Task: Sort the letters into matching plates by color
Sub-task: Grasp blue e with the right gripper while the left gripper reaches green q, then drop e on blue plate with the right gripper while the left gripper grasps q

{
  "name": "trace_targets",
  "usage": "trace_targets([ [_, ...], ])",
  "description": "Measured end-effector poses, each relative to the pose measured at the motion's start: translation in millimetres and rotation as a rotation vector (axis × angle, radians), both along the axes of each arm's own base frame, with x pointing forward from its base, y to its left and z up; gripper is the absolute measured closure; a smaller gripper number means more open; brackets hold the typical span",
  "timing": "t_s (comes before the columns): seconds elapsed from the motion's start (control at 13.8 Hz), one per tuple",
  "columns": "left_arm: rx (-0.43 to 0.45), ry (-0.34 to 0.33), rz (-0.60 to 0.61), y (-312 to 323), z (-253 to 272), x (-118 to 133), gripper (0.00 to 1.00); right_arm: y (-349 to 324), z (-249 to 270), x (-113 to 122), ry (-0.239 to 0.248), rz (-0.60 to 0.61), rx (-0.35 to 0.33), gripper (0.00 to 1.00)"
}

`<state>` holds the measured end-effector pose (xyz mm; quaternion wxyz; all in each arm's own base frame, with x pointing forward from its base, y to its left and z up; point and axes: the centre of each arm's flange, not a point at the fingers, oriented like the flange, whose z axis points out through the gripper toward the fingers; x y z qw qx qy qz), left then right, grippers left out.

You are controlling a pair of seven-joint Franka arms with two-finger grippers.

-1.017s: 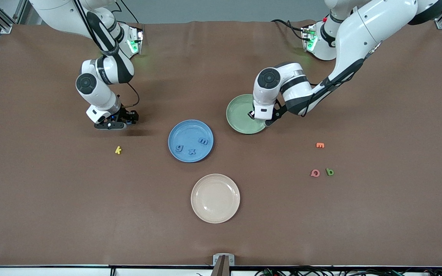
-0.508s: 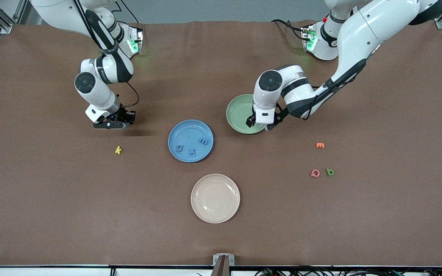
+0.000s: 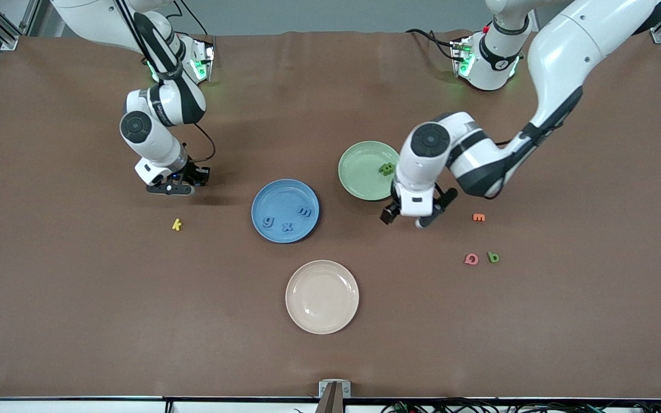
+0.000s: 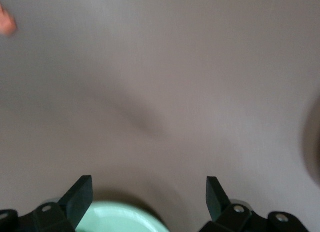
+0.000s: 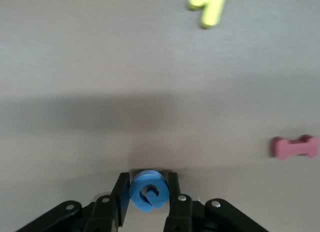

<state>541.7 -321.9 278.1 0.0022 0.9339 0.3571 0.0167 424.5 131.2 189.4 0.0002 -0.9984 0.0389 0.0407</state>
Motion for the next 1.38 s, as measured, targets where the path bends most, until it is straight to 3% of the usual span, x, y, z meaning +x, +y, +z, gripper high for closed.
trace_targets([
  [0.36, 0.048, 0.007, -0.168, 134.5, -7.5, 68.5, 0.0, 118.7, 64.5, 40.0, 0.001, -0.111, -0.002, 0.65],
  [0.65, 0.102, 0.009, -0.285, 212.5, -27.7, 101.2, 0.02, 194.2, 54.2, 62.5, -0.017, -0.204, -0.01, 0.65],
  [0.8, 0.096, 0.011, -0.303, 227.6, -36.4, 111.3, 0.07, 223.9, 32.3, 71.0, -0.018, -0.247, -0.021, 0.65],
  [0.94, 0.084, 0.017, -0.36, 228.8, -47.0, 116.0, 0.24, 245.6, 13.1, 74.1, -0.017, -0.28, -0.031, 0.65],
  [1.02, 0.078, 0.023, -0.396, 227.6, -52.0, 116.4, 0.24, 252.4, 4.8, 73.9, -0.015, -0.29, -0.037, 0.65],
  [1.16, 0.073, 0.034, -0.441, 228.2, -58.6, 116.0, 0.37, 257.6, -3.9, 73.3, -0.011, -0.301, -0.045, 0.65],
  [1.38, 0.068, 0.042, -0.455, 227.8, -63.7, 114.9, 0.42, 261.8, -2.1, 71.8, -0.012, -0.32, -0.046, 0.65],
])
